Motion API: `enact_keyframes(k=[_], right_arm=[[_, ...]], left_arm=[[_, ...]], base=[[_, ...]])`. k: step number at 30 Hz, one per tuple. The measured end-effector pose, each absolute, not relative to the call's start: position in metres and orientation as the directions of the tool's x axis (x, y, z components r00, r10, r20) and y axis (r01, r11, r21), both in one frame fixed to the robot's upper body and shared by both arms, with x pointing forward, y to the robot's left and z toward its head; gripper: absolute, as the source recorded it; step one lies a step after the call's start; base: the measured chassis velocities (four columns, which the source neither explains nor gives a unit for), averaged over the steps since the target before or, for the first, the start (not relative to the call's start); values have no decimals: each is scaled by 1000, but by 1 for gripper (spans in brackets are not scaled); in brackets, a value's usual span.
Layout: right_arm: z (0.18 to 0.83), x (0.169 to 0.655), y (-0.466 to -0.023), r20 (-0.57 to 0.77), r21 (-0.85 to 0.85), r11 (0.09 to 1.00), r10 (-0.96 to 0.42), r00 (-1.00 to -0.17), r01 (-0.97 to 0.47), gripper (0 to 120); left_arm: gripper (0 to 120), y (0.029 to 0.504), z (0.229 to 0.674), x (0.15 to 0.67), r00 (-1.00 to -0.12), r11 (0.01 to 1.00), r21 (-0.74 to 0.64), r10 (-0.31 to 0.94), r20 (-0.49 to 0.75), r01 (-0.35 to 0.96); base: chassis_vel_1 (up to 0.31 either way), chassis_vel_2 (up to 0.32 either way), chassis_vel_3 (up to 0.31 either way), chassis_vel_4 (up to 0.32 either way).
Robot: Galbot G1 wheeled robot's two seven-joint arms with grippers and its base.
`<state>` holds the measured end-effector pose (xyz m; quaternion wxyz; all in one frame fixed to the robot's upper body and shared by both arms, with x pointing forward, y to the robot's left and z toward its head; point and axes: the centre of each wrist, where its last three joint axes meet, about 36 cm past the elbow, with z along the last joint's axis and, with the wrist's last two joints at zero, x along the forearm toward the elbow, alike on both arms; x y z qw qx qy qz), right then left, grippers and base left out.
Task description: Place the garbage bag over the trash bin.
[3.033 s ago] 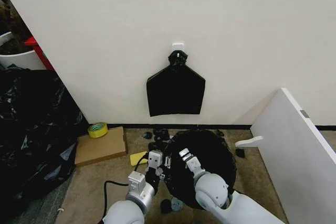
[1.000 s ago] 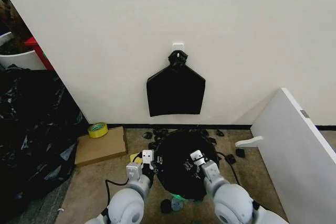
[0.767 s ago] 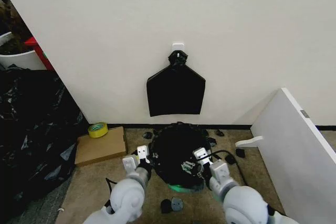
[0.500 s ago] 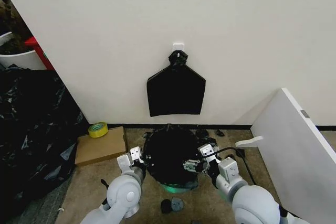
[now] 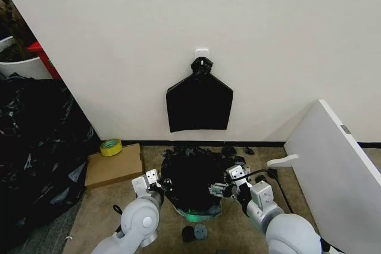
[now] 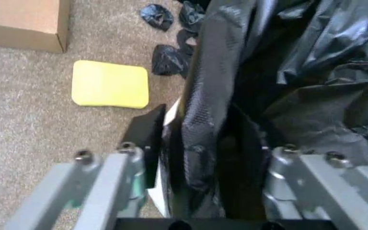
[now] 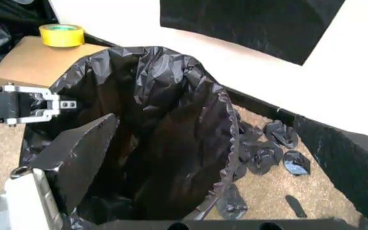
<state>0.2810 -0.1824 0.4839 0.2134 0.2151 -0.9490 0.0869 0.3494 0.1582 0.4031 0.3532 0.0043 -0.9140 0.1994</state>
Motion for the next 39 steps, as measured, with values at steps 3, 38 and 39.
enact_keyframes(k=[3, 38, 39], right_arm=[[484, 281, -183, 440, -70, 895, -368, -819, -440, 100], [383, 238, -235, -184, 2, 1000, -5, -983, -5, 100], [384, 233, -235, -189, 4, 1000, -4, -982, -5, 100]], left_arm=[[55, 160, 405, 346, -755, 930, -344, 132, 642, -130], [100, 199, 390, 231, -976, 997, 20, 77, -204, 74], [100, 199, 391, 229, -975, 998, 26, 68, -211, 64]], base=[[0, 0, 0, 0], [0, 0, 0, 0], [0, 0, 0, 0]])
